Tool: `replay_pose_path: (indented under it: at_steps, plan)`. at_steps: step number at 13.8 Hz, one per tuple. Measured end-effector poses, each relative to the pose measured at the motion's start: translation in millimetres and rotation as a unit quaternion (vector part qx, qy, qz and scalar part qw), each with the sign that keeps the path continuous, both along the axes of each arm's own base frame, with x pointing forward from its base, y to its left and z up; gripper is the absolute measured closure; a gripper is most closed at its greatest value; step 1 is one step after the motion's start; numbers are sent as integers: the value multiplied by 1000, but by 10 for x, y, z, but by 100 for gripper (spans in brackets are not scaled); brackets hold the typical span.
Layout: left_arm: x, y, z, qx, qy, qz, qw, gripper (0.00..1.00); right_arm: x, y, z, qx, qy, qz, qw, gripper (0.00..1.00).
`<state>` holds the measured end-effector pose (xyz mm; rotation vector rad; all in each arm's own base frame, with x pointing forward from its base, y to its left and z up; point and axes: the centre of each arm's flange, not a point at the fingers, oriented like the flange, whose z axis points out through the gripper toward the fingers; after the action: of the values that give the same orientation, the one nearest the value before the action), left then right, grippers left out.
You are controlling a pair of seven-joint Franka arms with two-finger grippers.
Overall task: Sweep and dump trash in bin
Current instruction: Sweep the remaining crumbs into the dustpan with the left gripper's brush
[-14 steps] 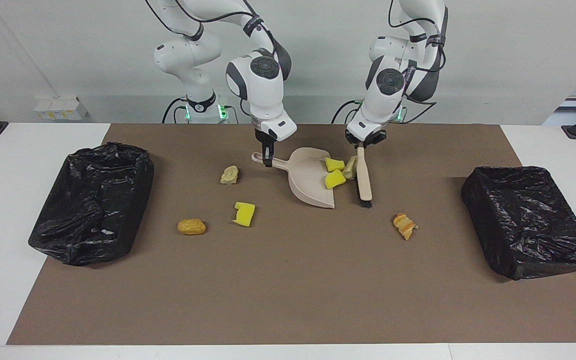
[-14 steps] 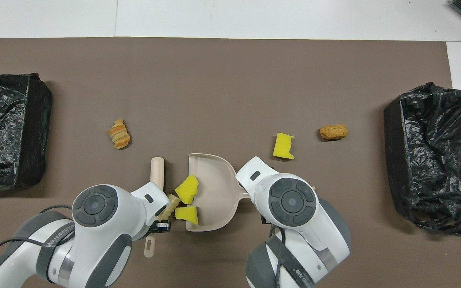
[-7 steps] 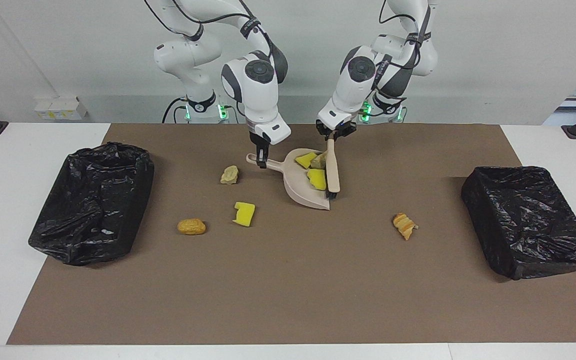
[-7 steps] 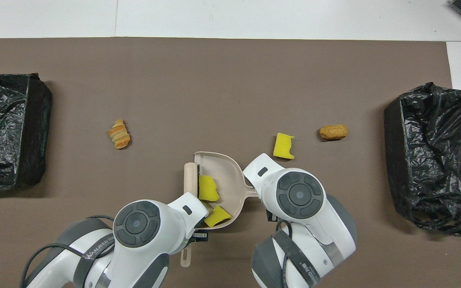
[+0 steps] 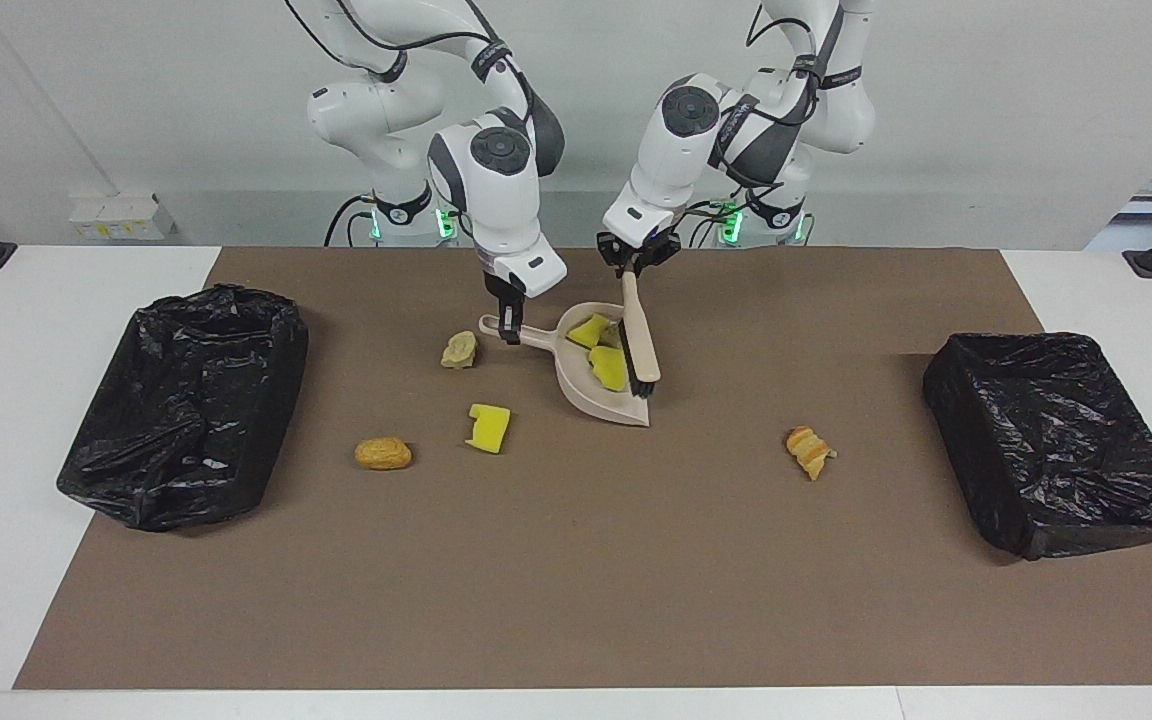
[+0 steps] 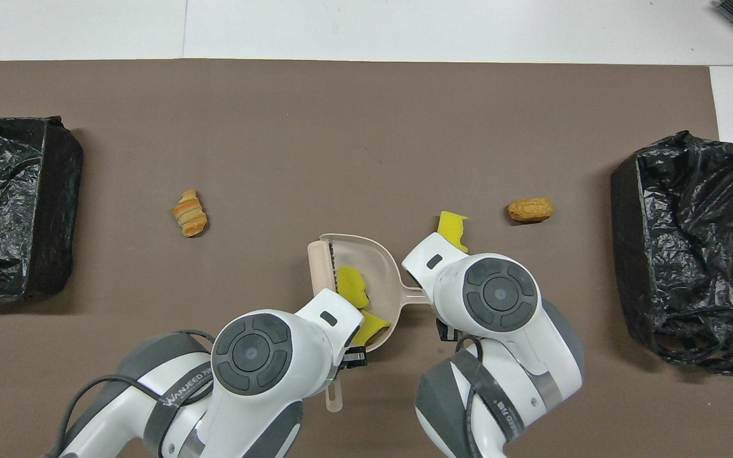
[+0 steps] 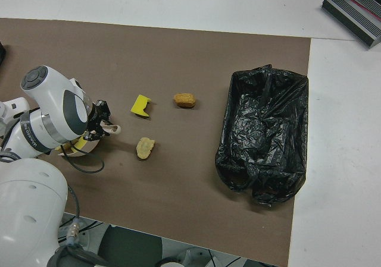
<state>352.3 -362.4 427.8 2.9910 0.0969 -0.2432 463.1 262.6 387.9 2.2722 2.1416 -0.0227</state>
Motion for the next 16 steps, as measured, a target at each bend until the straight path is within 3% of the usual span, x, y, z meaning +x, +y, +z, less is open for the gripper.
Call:
replay_pose_path:
  at_steps: [3, 5, 6, 10, 14, 16]
  plan:
    - [59, 14, 126, -4, -2, 19, 1000, 73, 82, -63, -27, 8, -11, -6, 1000, 67]
    - [196, 232, 157, 6, 12, 42, 999, 73, 128, -77, -50, 21, -15, -15, 1000, 67]
    - [326, 417, 162, 12, 14, 55, 998, 73, 143, -69, -63, 26, -19, -17, 999, 67]
    - [920, 1324, 134, 41, -23, 29, 998, 73, 231, 5, -144, 40, -32, -19, 999, 67]
    - [1561, 2462, 58, 57, -71, -40, 995, 73, 450, 274, -150, 52, -44, -17, 998, 67]
    - [1932, 2863, -20, 72, -80, -55, 993, 73, 579, 439, -81, 49, -39, -8, 998, 67]
